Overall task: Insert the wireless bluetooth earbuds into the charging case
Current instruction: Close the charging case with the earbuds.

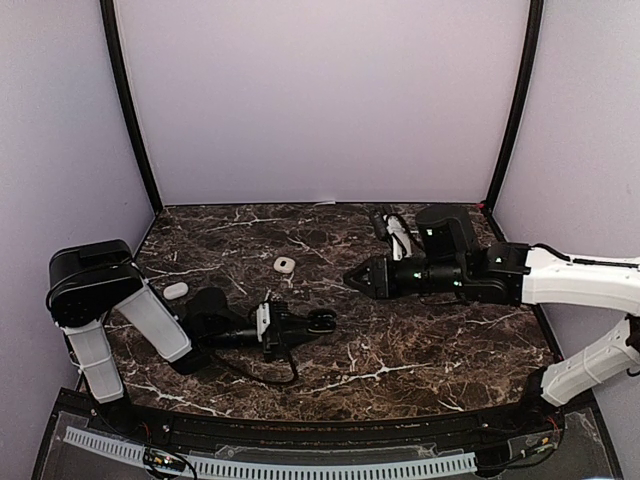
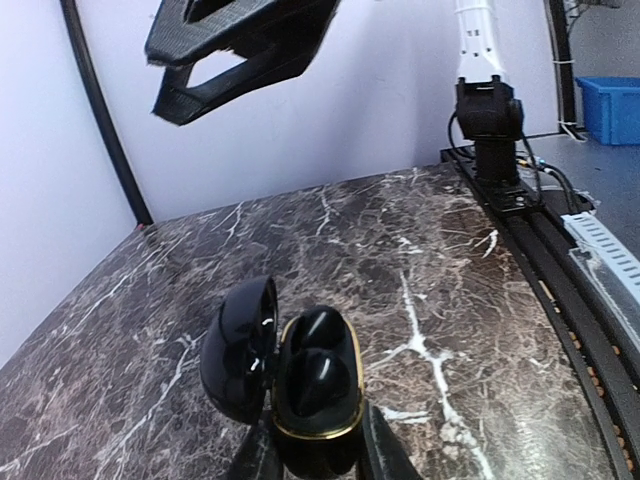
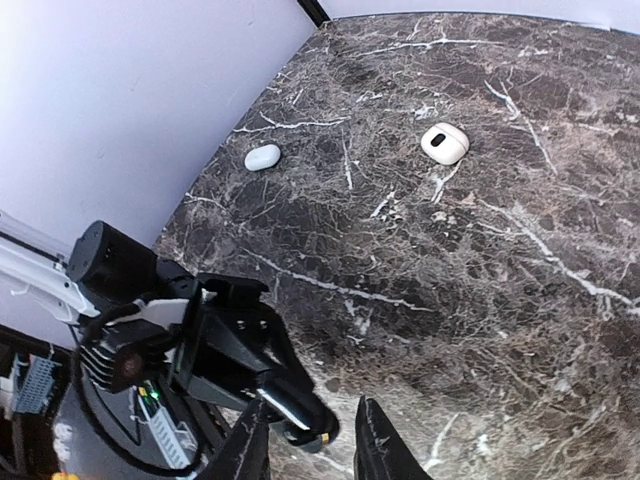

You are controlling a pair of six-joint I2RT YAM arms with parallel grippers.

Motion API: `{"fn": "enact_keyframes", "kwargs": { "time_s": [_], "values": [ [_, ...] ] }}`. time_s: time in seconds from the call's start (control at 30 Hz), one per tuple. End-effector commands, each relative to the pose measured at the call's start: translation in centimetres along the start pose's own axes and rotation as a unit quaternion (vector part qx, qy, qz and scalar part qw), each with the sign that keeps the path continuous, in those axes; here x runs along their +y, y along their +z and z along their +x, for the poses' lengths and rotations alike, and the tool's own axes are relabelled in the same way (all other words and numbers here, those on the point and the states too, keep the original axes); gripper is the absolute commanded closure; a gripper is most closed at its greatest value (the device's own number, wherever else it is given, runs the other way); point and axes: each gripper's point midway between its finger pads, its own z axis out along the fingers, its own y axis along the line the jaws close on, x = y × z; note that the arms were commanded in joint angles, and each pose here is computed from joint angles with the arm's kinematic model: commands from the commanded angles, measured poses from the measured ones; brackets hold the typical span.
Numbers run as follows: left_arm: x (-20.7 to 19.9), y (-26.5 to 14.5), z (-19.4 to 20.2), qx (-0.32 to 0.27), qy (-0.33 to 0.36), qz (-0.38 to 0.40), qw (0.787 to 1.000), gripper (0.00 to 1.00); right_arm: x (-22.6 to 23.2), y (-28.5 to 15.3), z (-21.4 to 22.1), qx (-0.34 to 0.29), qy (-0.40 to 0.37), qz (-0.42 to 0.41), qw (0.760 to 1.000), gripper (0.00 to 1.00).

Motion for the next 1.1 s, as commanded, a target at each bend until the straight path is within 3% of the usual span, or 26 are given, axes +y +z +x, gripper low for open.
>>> {"fn": "enact_keyframes", "kwargs": {
  "time_s": [0.0,0.13,0.43,0.67,0.83,0.9,0.97,1.07],
  "values": [
    [-2.3,-1.3,-4.3,-0.083,0.074,0.062,0.992,0.88,-1.1,-0.4,0.4,-0.019,-0.108,0.001,0.994,0.73],
    [-3.0,-1.9,-5.2,-0.109,0.116,0.069,0.985,0.89,-1.0,-0.2,2.0,-0.011,-0.172,-0.029,0.985,1.00],
    [-2.8,-1.0,-5.0,-0.089,0.103,0.086,0.987,0.90,2.0,2.2,6.3,0.046,-0.213,-0.174,0.960,1.00],
    [-1.8,-0.4,-4.3,-0.065,0.070,0.067,0.993,0.90,5.5,0.8,6.6,0.045,-0.230,-0.277,0.932,1.00],
    [-0.7,-0.2,-3.5,-0.042,0.030,0.038,0.998,0.90,6.3,-1.5,6.4,0.011,-0.250,-0.300,0.921,1.00],
    [0.4,-0.3,-3.5,-0.039,-0.009,0.016,0.999,0.90,5.0,-1.3,5.6,-0.007,-0.244,-0.254,0.936,1.00],
    [2.6,-0.4,-3.2,-0.035,-0.105,-0.023,0.994,0.91,2.3,-0.6,4.2,-0.031,-0.229,-0.168,0.958,1.00],
    [6.5,-1.1,-1.1,-0.009,-0.305,-0.072,0.949,0.97,-2.3,-0.9,1.5,-0.092,-0.189,-0.040,0.977,1.00]
  ]
}}
